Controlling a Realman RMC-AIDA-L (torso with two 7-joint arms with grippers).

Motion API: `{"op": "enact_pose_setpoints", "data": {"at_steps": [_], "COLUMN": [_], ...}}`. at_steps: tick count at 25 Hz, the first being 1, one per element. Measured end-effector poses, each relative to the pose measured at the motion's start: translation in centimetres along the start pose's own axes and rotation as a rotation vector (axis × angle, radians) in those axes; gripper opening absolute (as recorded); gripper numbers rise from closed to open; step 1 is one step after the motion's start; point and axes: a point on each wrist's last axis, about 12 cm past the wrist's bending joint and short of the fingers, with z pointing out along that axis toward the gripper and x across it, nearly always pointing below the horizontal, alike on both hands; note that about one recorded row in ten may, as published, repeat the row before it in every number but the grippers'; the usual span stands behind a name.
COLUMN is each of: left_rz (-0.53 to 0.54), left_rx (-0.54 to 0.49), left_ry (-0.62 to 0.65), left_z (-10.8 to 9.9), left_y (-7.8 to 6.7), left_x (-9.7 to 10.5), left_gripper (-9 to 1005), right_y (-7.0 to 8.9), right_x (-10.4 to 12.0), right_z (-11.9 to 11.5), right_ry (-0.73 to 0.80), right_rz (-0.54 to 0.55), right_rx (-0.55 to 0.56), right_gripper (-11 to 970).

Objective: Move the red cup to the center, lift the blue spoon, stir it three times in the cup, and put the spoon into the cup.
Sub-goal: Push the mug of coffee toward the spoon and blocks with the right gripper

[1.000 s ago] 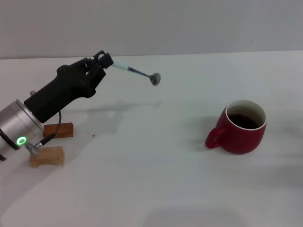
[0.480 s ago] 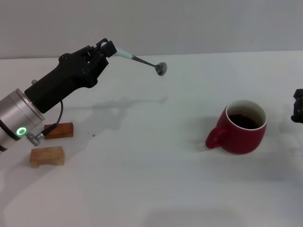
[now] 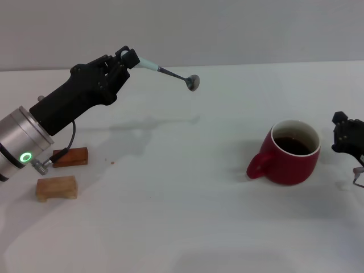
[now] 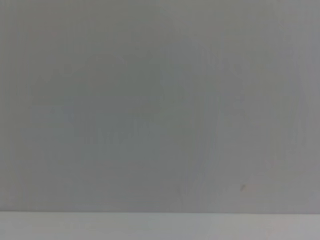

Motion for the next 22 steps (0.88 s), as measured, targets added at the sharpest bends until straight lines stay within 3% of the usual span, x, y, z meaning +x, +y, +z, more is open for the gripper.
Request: {"op": "enact_pose_setpoints", "data": {"at_steps": [22], "left_rz": [0.006], "left_rx": [-0.004], "left_ry": [0.003], "left_z": [0.0], "left_y": [0.0], "left_x": [0.1], "left_gripper": [140], "right_y": [1.7], "right_x": [-0.1], "right_z": [1.1], "right_ry": [0.045], "right_rz": [-0.014], "right_rx": [-0.118], "right_gripper": [-1]}}
